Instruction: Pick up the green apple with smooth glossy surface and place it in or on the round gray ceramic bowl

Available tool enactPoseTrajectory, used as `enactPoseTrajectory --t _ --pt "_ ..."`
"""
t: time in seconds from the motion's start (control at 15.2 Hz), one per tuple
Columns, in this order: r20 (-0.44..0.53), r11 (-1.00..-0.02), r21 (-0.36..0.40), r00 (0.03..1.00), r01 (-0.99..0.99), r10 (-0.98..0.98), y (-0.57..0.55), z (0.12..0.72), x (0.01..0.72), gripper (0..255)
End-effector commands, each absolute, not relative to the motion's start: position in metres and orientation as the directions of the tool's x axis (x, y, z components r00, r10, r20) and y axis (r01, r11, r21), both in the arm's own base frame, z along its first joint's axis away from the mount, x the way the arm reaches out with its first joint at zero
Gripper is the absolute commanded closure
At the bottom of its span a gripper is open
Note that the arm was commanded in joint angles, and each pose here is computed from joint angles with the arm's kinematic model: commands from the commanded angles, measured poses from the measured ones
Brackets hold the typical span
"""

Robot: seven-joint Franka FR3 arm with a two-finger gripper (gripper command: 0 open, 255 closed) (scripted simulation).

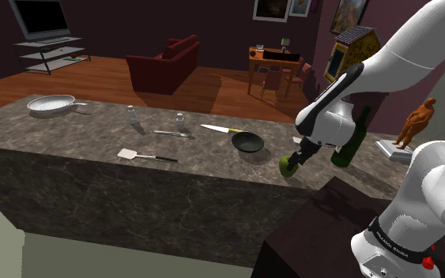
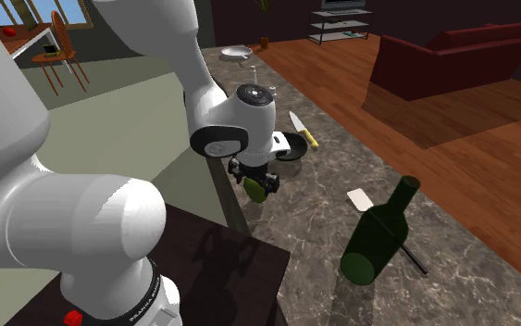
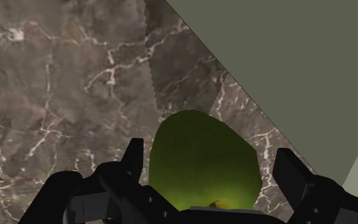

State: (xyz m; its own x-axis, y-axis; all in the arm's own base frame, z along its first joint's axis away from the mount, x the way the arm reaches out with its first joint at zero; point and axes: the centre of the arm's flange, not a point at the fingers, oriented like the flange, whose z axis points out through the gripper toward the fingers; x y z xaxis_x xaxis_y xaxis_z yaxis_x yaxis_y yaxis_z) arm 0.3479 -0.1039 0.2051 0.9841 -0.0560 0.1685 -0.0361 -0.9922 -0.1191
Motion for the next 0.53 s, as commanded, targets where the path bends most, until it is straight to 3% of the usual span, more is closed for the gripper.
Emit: enactPoseTrajectory --t 0.0,0.13,0.2,0.46 --pt "0.169 -0.992 -0.119 0.984 -0.036 -0.056 -0.1039 0.2048 0.3481 0" --pt "0.169 -0.992 -0.119 0.984 -0.036 -0.056 -0.1039 0.2048 0.3481 0" --pt "0.169 -0.992 -0.119 0.984 -0.036 -0.056 -0.1039 0.2048 0.3481 255" --pt "0.169 -0.992 -0.119 0.984 -0.036 -0.056 -0.1038 0.2049 0.3480 255"
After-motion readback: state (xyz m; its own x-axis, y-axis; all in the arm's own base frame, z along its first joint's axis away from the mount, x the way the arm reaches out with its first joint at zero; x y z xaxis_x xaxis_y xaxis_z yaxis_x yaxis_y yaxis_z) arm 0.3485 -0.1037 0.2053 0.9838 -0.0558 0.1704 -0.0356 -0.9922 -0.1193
